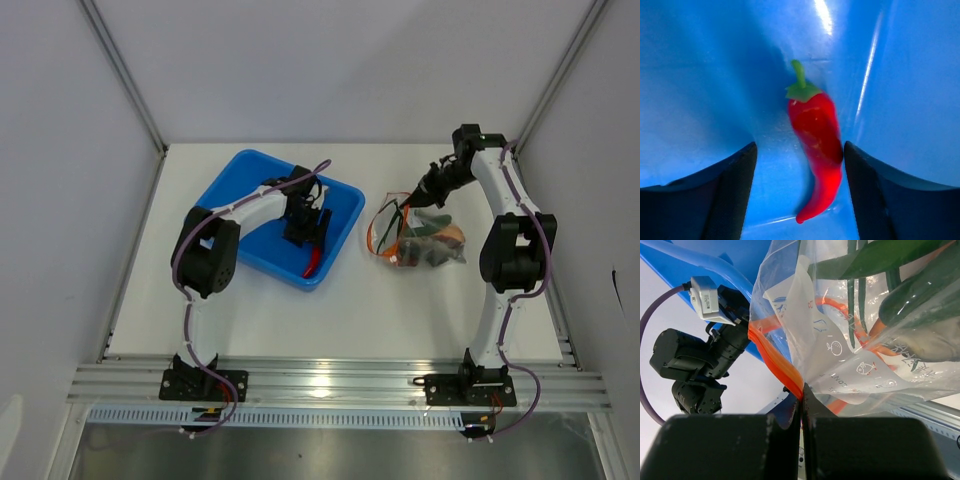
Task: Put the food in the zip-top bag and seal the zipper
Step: Pick up the fake vegetable from the bin.
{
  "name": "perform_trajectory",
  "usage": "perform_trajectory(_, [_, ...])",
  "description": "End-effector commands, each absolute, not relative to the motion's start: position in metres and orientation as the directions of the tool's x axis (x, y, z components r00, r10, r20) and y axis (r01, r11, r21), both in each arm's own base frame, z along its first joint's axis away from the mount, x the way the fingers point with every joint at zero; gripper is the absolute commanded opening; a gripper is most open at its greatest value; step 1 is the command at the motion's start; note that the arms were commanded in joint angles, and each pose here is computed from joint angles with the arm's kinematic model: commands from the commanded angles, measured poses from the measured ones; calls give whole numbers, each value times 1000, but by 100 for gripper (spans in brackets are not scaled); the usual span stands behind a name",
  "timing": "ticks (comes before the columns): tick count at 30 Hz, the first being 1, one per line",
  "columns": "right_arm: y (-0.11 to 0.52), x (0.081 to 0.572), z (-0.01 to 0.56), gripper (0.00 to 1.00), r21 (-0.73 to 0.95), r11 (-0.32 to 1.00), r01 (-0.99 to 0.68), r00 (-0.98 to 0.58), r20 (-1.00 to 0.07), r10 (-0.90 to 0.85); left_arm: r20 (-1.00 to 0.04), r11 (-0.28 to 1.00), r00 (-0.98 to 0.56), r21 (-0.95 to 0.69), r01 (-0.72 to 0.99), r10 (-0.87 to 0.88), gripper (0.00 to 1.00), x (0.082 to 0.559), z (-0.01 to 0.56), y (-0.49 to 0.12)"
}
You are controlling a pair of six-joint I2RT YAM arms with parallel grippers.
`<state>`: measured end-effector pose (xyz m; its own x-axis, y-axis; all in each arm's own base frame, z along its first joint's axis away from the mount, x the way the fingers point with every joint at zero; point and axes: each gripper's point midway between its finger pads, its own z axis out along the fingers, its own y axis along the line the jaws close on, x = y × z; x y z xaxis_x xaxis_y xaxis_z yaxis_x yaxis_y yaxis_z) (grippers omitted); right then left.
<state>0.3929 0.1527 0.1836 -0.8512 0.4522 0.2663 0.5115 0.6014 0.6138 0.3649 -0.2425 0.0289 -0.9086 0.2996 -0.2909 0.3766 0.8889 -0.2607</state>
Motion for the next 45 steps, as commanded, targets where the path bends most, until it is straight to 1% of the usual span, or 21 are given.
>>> perform_trajectory(1, [154,398,200,0,640,591,492,-859,244,450,-236,923,-928,-190,335,288,68,360,11,-228])
perform_trajectory(3, [156,399,201,0,644,589,489,-860,244,448,-237,927,-929,-180,330,284,62,362,11,-225])
perform_trajectory(4, [155,400,201,0,648,588,485,-862,241,446,-239,927,-929,-177,329,284,54,362,11,-224])
perform_trajectory(5, [156,400,201,0,651,587,482,-864,241,443,-245,929,-928,-174,327,280,48,363,12,-224])
perform_trajectory(6, [156,401,201,0,652,587,479,-865,237,442,-250,929,-926,-171,328,281,37,364,13,-223])
perform_trajectory(9, [157,404,204,0,666,580,468,-870,230,437,-256,933,-927,-163,321,274,30,367,14,-222])
perform_trajectory(10, [158,405,204,0,671,579,464,-872,228,434,-253,933,-928,-164,321,275,26,365,14,-222])
perform_trajectory(12, [160,406,205,0,679,571,461,-873,231,430,-261,931,-924,-164,326,278,20,366,17,-222])
perform_trajectory(13, [161,406,205,0,681,569,461,-873,234,427,-262,931,-924,-164,327,278,14,366,17,-221])
perform_trajectory(16, [164,408,207,0,693,558,457,-875,236,423,-267,932,-923,-162,325,276,1,363,20,-219])
perform_trajectory(18, [166,408,208,0,701,554,449,-878,233,418,-288,930,-918,-166,327,272,0,366,23,-220])
perform_trajectory(23, [166,415,211,0,716,562,415,-889,187,418,-304,936,-919,-166,310,250,1,361,24,-217])
perform_trajectory(27, [167,414,216,0,719,581,381,-899,141,415,-377,933,-897,-176,313,230,1,366,49,-219])
perform_trajectory(29, [166,413,220,0,721,592,361,-903,114,414,-395,932,-889,-172,318,231,1,367,59,-218])
perform_trajectory(30, [166,414,220,0,722,595,354,-904,102,415,-425,929,-876,-176,325,226,1,370,73,-220])
perform_trajectory(33, [166,416,226,0,728,599,332,-905,68,420,-450,919,-866,-202,338,219,1,368,93,-224])
perform_trajectory(34, [165,416,228,0,730,602,324,-906,55,421,-476,913,-853,-213,347,213,1,369,107,-226])
perform_trajectory(36, [165,417,227,0,726,613,313,-906,34,422,-479,907,-852,-227,354,213,1,364,116,-226])
perform_trajectory(37, [166,416,230,0,728,614,306,-907,26,420,-499,903,-842,-234,360,206,1,364,127,-227])
perform_trajectory(42, [169,414,233,0,729,626,278,-910,-7,414,-493,890,-841,-250,383,224,1,344,147,-222])
perform_trajectory(45, [174,411,236,0,731,632,256,-915,-26,402,-516,880,-827,-259,398,222,1,334,161,-219])
